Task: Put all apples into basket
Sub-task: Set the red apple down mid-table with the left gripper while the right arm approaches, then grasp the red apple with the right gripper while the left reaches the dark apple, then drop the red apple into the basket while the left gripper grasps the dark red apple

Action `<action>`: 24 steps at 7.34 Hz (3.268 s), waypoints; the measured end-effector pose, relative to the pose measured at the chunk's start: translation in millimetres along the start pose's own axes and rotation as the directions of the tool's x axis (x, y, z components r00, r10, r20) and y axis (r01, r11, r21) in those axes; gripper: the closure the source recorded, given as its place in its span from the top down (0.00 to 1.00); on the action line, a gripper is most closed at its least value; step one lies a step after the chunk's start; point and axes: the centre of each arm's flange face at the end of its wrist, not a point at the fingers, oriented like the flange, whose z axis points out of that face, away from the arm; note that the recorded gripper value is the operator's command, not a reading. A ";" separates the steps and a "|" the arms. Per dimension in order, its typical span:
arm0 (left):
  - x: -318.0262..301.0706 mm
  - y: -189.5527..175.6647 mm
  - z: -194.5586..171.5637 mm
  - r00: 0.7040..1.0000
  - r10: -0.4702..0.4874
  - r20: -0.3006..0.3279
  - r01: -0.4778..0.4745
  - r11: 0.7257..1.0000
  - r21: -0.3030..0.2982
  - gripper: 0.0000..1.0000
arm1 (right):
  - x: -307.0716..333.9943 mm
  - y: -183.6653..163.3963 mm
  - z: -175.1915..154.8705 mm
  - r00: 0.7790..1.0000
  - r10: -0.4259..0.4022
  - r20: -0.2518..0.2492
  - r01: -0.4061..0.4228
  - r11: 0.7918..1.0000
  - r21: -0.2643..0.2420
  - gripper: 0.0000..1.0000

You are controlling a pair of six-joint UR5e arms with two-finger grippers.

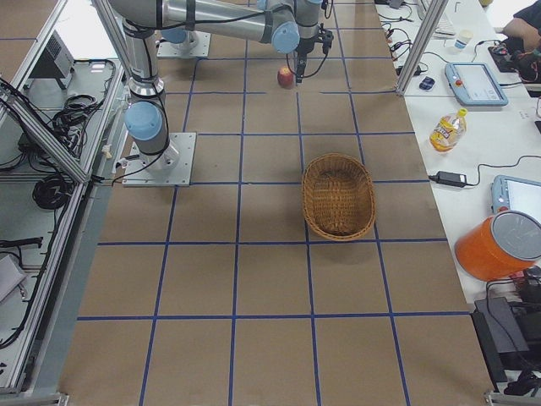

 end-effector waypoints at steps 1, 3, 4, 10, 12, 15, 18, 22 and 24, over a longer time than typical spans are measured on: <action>-76.9 10.9 4.8 0.997 0.076 -0.003 -0.076 0.997 0.011 1.00 | -26.8 5.0 19.8 1.000 0.016 0.013 -0.016 1.000 0.009 1.00; -168.4 30.1 12.3 0.971 0.236 0.033 -0.237 0.970 0.052 1.00 | -74.2 23.3 63.1 0.996 0.089 0.020 -0.089 0.996 -0.023 1.00; -186.6 32.0 19.8 0.945 0.321 0.060 -0.325 0.944 0.062 1.00 | -93.0 34.7 84.9 0.993 0.115 0.024 -0.114 0.992 -0.063 1.00; -224.1 59.1 84.0 0.928 0.371 0.035 -0.366 0.926 -0.090 1.00 | -128.2 41.5 170.1 0.991 0.129 0.033 -0.124 0.984 -0.129 1.00; -222.8 61.7 80.3 0.929 0.369 0.032 -0.365 0.927 -0.088 1.00 | -130.6 36.7 186.9 0.991 0.128 0.030 -0.123 0.984 -0.132 0.23; -217.5 61.4 76.6 0.930 0.368 0.008 -0.367 0.928 -0.069 1.00 | -130.6 29.4 182.3 0.992 0.115 0.050 -0.110 0.990 -0.091 0.00; -205.9 70.3 87.0 0.931 0.358 -0.065 -0.362 0.930 -0.058 1.00 | -107.8 16.8 120.4 0.995 0.078 0.065 -0.074 0.996 -0.053 0.00; -203.0 88.7 89.6 0.933 0.353 -0.067 -0.357 0.931 -0.078 1.00 | 65.8 -51.3 14.2 0.998 0.069 -0.006 -0.069 0.995 -0.077 0.00; -208.5 95.3 88.2 0.905 0.419 -0.068 -0.423 0.903 -0.076 1.00 | 176.7 -81.1 -12.4 0.997 0.006 -0.079 -0.012 0.997 -0.074 0.00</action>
